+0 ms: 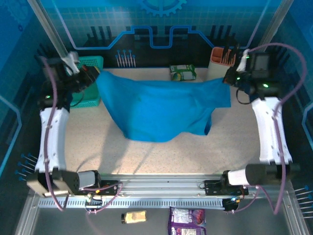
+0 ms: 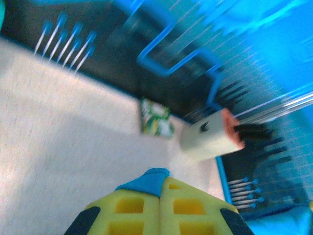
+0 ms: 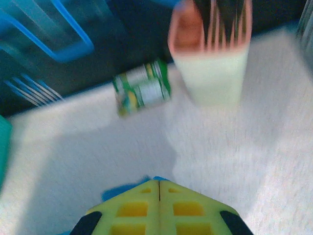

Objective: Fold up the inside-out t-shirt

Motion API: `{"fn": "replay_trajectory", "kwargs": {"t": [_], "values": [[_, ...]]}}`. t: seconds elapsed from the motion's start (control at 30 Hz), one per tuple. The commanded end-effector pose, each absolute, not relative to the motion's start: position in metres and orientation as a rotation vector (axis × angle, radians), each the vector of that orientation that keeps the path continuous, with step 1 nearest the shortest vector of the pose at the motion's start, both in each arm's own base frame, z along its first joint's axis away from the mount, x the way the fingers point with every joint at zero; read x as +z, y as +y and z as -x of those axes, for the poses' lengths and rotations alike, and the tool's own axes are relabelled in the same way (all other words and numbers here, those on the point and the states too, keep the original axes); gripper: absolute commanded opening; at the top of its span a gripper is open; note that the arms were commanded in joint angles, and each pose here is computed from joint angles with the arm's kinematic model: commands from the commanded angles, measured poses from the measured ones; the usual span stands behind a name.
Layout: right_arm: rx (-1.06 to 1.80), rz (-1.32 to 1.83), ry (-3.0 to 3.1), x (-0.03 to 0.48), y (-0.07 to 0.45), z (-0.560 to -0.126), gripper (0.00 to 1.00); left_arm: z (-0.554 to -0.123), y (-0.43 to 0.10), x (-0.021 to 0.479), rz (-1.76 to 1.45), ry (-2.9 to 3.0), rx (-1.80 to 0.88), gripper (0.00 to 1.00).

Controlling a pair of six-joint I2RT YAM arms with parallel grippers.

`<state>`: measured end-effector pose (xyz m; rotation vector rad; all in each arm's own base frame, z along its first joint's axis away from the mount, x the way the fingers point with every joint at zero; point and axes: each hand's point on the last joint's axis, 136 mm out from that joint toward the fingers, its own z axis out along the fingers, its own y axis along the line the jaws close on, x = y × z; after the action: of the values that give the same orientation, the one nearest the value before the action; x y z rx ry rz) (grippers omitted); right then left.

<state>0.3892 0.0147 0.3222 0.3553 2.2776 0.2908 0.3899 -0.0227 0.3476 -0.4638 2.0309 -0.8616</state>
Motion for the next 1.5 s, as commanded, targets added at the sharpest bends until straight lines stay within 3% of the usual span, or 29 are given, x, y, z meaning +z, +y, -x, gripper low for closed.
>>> {"fn": "replay_trajectory", "kwargs": {"t": [0.0, 0.07, 0.17, 0.37, 0.57, 0.83, 1.1, 1.23, 1.47], "values": [[0.366, -0.442, 2.456, 0.231, 0.021, -0.401, 0.00, -0.388, -0.038, 0.256, 0.543, 2.216, -0.947, 0.00], [0.355, -0.488, 2.536, 0.187, 0.020, -0.406, 0.01, -0.385, -0.038, 0.210, 0.612, 2.271, -0.949, 0.00], [0.328, -0.510, 2.619, 0.157, 0.019, -0.400, 0.23, -0.380, -0.035, 0.159, 0.699, 2.332, -0.935, 0.00], [0.334, -0.468, 2.691, 0.123, 0.024, -0.363, 0.42, -0.376, -0.035, 0.129, 0.745, 2.369, -0.929, 0.00], [0.459, -0.435, 2.770, 0.073, 0.042, -0.361, 0.42, -0.374, -0.033, 0.127, 0.743, 2.380, -0.912, 0.00], [0.734, -0.634, 2.671, 0.044, 0.051, -0.375, 0.57, -0.374, -0.034, 0.133, 0.736, 2.377, -0.918, 0.00], [0.813, -0.878, 2.590, 0.026, 0.036, -0.358, 0.73, -0.373, -0.033, 0.129, 0.756, 2.385, -0.912, 0.00], [0.941, -0.917, 2.514, 0.023, 0.038, -0.363, 0.73, -0.375, -0.032, 0.125, 0.761, 2.395, -0.900, 0.00], [1.112, -0.908, 2.378, 0.050, 0.048, -0.377, 0.65, -0.378, -0.030, 0.129, 0.764, 2.391, -0.889, 0.00]]}}
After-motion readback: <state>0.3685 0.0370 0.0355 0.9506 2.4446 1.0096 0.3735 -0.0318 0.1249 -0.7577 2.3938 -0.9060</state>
